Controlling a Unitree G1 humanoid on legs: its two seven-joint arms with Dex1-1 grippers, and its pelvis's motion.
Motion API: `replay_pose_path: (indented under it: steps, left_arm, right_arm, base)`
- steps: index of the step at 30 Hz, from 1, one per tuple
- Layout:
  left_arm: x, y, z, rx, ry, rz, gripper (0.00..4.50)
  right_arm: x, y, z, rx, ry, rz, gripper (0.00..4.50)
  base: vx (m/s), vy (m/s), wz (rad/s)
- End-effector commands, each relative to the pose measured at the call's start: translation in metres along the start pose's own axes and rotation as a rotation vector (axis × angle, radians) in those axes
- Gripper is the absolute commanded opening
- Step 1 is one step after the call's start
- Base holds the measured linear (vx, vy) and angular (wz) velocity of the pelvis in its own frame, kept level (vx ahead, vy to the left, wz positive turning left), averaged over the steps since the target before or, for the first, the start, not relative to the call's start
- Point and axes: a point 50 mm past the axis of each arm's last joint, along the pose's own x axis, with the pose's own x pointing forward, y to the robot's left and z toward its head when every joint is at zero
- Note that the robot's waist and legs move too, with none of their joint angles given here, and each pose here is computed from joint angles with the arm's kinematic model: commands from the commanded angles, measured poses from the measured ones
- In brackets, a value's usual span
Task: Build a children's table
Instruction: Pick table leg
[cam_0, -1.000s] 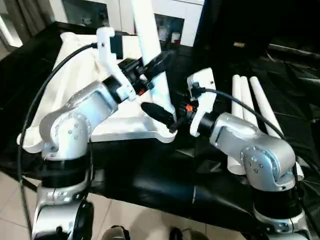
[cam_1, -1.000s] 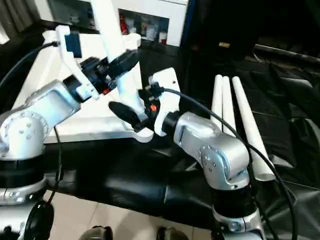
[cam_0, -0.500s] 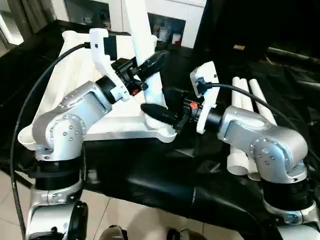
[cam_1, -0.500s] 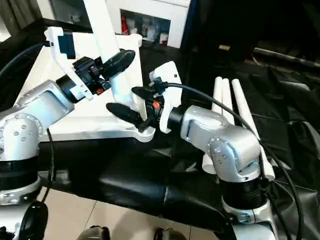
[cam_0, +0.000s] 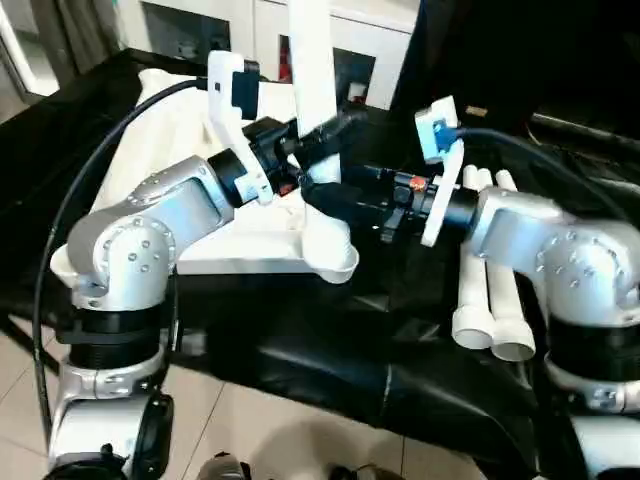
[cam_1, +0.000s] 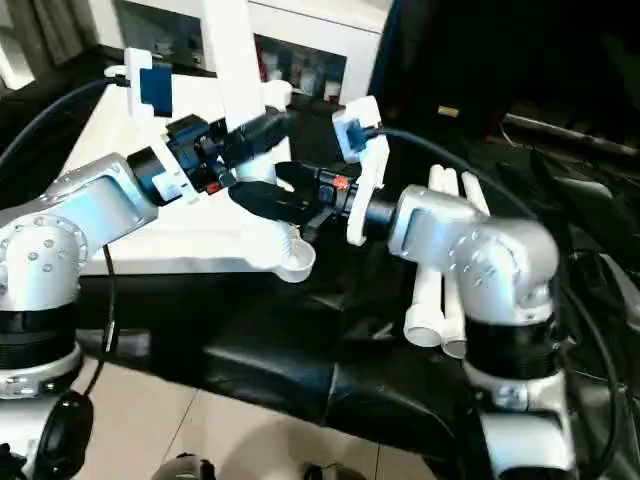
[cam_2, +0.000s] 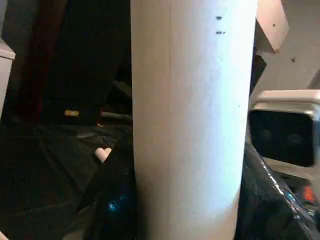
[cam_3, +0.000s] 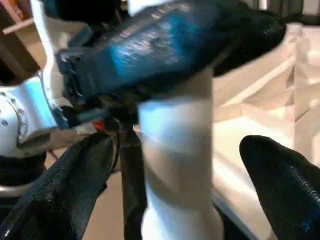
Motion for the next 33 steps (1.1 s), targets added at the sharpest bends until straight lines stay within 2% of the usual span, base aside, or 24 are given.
replay_pose_path:
  steps: [1, 11, 17, 29, 32, 33]
  left_arm:
    - [0.008, -0.01, 0.007, 0.009, -0.004, -0.077, 1.91]
    - [0.005, -0.02, 0.002, -0.08, 0.045, -0.256, 1.91]
    - [0.005, -0.021, -0.003, -0.065, 0.117, -0.309, 1.91]
    - [0.01, -0.023, -0.002, -0.043, 0.11, -0.377, 1.91]
    - [0.01, -0.024, -0.003, -0.04, 0.111, -0.383, 1.91]
    - [0.01, -0.024, -0.003, -0.037, 0.109, -0.386, 1.91]
  right_arm:
    - [-0.002, 0.001, -0.003, 0.0, 0.041, 0.011, 4.5]
    - [-0.002, 0.004, -0.009, -0.006, 0.087, 0.028, 4.5]
    - [-0.001, 0.008, -0.012, -0.021, 0.104, 0.057, 4.5]
    - [0.001, 0.016, -0.019, 0.012, 0.092, 0.128, 4.5]
    - [0.002, 0.017, -0.023, 0.028, 0.086, 0.136, 4.11]
    - [0.002, 0.017, -0.024, 0.032, 0.088, 0.137, 4.11]
  base:
    - [0.0, 0.0, 0.0]
    - [0.0, 0.0, 0.0]
    - [0.0, 0.0, 0.0]
    - [0.0, 0.0, 0.0]
    - [0.0, 0.0, 0.0]
    - [0.0, 0.0, 0.0]
